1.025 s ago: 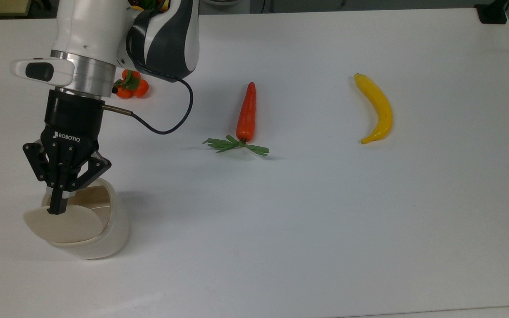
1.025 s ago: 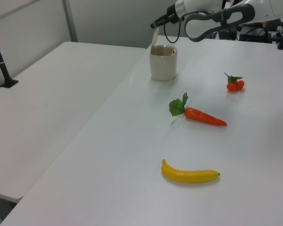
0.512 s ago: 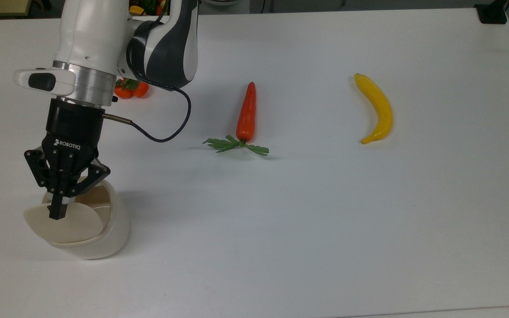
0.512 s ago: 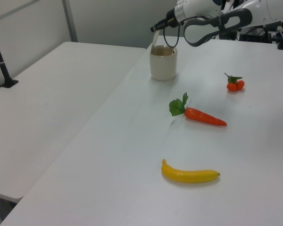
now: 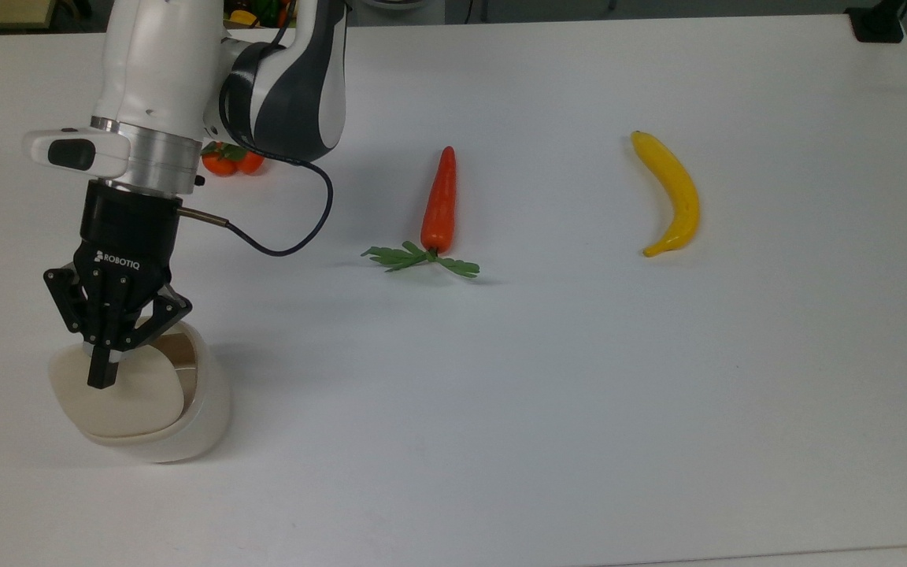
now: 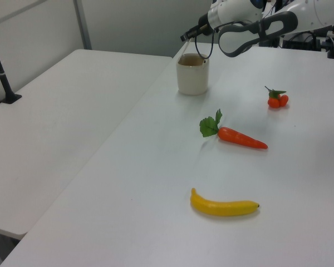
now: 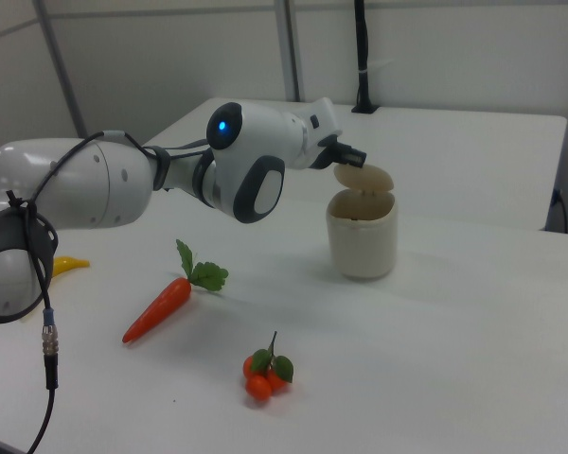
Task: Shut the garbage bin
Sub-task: 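Push the raised lid down onto the bin rim with the gripper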
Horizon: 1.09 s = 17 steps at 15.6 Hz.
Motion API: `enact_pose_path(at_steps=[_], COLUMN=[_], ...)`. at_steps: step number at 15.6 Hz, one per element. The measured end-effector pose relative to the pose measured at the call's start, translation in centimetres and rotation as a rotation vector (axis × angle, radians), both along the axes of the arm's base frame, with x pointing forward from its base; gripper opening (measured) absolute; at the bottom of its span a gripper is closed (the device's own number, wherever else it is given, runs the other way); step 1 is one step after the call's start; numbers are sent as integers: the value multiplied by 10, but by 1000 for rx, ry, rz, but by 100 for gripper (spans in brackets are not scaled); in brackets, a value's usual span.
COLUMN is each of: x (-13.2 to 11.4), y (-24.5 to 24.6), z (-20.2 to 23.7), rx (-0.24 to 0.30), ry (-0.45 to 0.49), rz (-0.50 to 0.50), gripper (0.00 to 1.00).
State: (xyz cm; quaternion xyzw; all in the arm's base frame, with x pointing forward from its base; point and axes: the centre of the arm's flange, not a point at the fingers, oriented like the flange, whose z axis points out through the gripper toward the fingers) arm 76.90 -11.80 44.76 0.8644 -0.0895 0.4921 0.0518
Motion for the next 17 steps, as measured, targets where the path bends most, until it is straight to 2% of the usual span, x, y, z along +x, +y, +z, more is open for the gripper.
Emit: enact_pose_path(at_steps=[17], x=[-41], y=[-9], z=[-35], rx=[10], ry=[127], rz=[-8], gripper=[0])
